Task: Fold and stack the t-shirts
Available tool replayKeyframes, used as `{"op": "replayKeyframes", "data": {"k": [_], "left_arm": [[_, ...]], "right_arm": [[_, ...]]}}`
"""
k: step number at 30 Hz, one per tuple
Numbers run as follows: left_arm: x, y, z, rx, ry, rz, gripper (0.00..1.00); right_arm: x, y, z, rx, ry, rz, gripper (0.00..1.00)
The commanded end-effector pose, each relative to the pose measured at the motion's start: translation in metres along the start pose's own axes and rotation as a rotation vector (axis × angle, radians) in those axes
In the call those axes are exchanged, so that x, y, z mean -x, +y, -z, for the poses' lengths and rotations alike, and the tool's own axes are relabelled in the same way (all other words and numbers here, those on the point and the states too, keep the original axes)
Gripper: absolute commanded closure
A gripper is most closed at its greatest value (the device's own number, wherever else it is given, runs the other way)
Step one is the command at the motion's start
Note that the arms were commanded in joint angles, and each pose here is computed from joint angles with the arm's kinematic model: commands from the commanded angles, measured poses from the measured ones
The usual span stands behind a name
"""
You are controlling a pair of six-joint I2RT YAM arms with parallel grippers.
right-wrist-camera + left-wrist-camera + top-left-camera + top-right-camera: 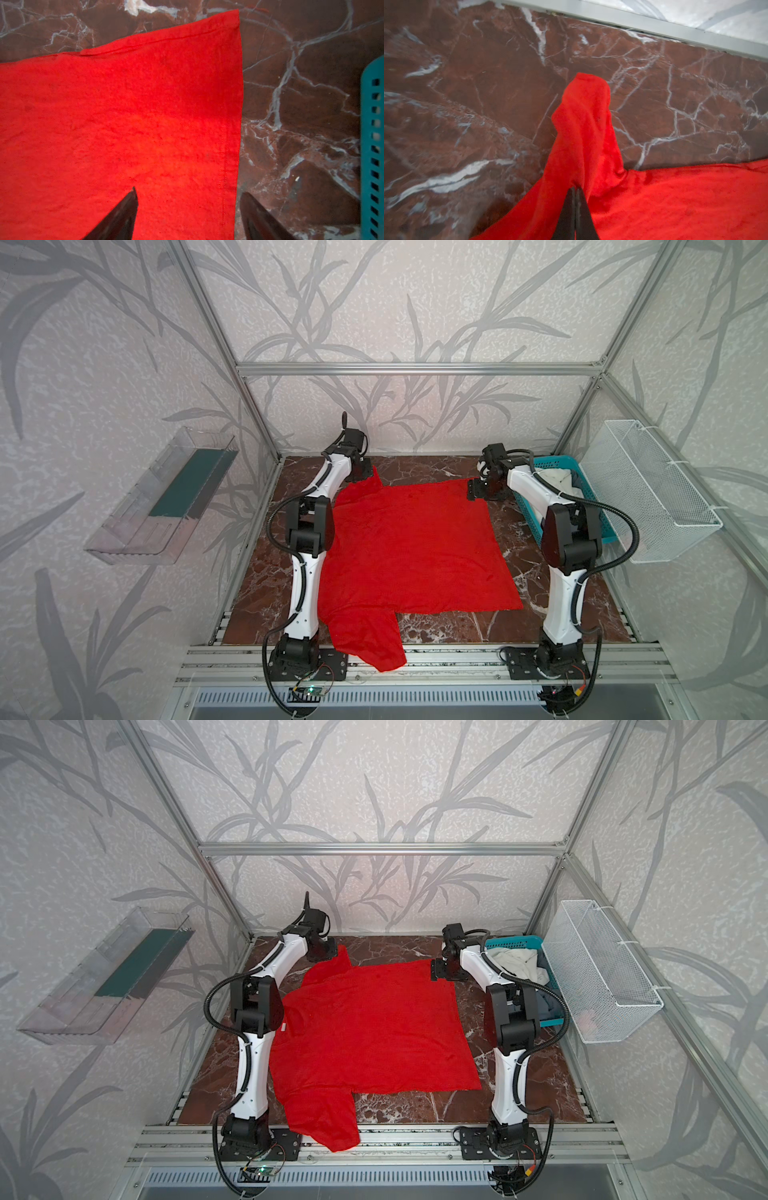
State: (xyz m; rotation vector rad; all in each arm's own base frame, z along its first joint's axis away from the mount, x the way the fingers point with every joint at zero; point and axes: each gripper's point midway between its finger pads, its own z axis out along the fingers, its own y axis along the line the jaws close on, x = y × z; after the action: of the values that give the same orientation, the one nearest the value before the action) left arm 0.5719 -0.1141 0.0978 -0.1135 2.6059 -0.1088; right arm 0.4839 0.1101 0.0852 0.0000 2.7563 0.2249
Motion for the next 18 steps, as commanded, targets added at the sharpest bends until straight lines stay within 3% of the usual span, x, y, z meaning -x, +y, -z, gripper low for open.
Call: {"op": "replayKeyframes", "data": {"k": [1, 5, 9, 11, 14, 18], "left_arm": [[-0.036, -0.006, 0.014, 0.171, 0.048, -0.154, 1.00], [-0.085, -0.039, 0.028, 0.139, 0.111, -0.206, 0.98], [-0.116, -0.074, 0.050, -0.029, 0.124, -0.248, 0.72], [-0.116, -0.082, 0.066, -0.131, 0.068, -0.242, 0.65], [-0.105, -0.069, 0.080, -0.136, -0.016, -0.198, 0.61], [-0.101, -0.055, 0.064, -0.124, 0.046, -0.141, 0.61]], "right_arm": [[0.001, 0.002, 0.015, 0.021, -0.028, -0.015, 0.22], [-0.003, 0.001, 0.010, 0.027, -0.015, -0.020, 0.22], [-0.004, 0.001, 0.005, 0.037, -0.002, -0.020, 0.22], [-0.004, 0.002, 0.004, 0.043, 0.004, -0.019, 0.22], [-0.005, 0.002, 0.002, 0.042, 0.008, -0.015, 0.22], [-0.008, 0.002, 0.000, 0.045, 0.019, -0.014, 0.22]]}}
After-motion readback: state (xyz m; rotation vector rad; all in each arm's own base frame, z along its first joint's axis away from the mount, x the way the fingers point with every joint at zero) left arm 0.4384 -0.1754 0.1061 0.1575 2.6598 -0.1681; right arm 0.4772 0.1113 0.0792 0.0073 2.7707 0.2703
